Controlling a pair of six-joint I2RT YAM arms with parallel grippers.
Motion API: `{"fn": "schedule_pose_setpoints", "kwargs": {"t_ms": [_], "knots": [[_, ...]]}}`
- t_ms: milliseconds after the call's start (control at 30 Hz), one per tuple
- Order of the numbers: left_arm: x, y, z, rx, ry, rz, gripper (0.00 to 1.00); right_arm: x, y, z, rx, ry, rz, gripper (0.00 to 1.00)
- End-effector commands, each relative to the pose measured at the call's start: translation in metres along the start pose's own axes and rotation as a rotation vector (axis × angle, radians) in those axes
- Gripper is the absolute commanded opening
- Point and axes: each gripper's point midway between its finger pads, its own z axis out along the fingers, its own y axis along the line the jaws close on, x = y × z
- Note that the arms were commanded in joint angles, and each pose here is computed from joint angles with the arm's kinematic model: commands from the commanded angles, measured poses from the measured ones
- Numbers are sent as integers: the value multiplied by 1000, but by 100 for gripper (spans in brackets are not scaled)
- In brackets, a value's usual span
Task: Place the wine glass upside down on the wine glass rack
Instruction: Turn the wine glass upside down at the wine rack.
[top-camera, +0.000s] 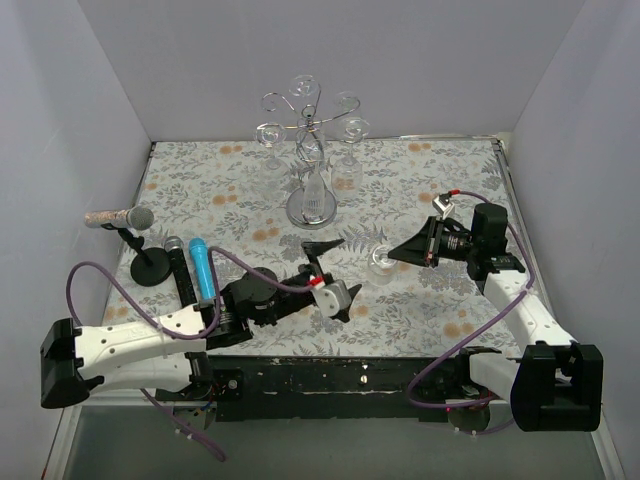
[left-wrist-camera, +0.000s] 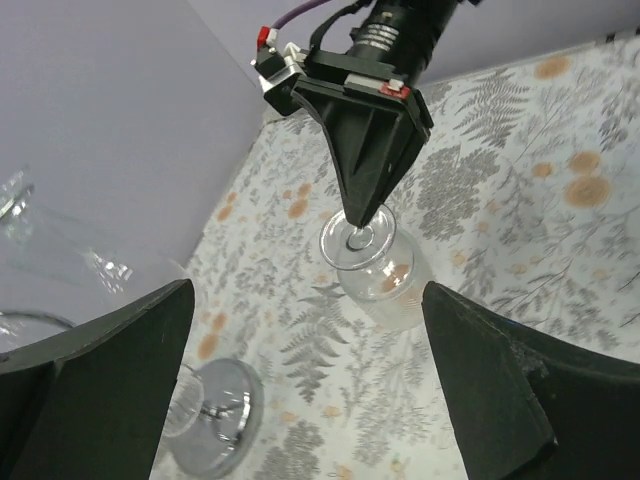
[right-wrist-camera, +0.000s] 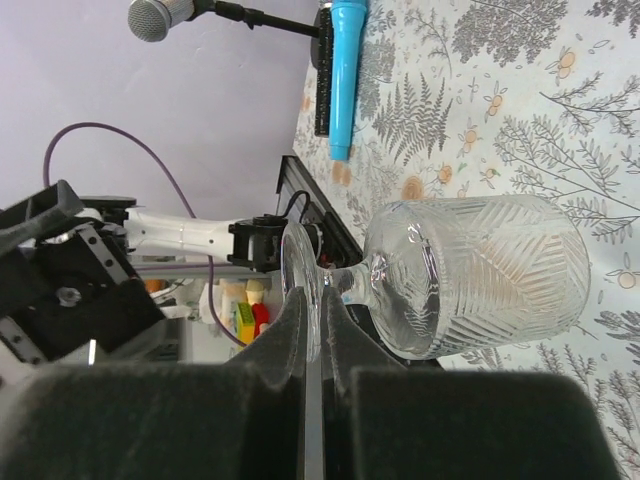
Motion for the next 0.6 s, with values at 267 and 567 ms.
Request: {"fn": "schedule_pose_setpoints", "kwargs": {"t_ms": [267, 567], "knots": [[-24, 24, -23, -218, 16, -1052, 98, -10, 11, -4, -3, -19, -172, 1], [-10, 34, -28, -160, -90, -1635, 98, -8, 8, -4, 5, -12, -159, 1]]}}
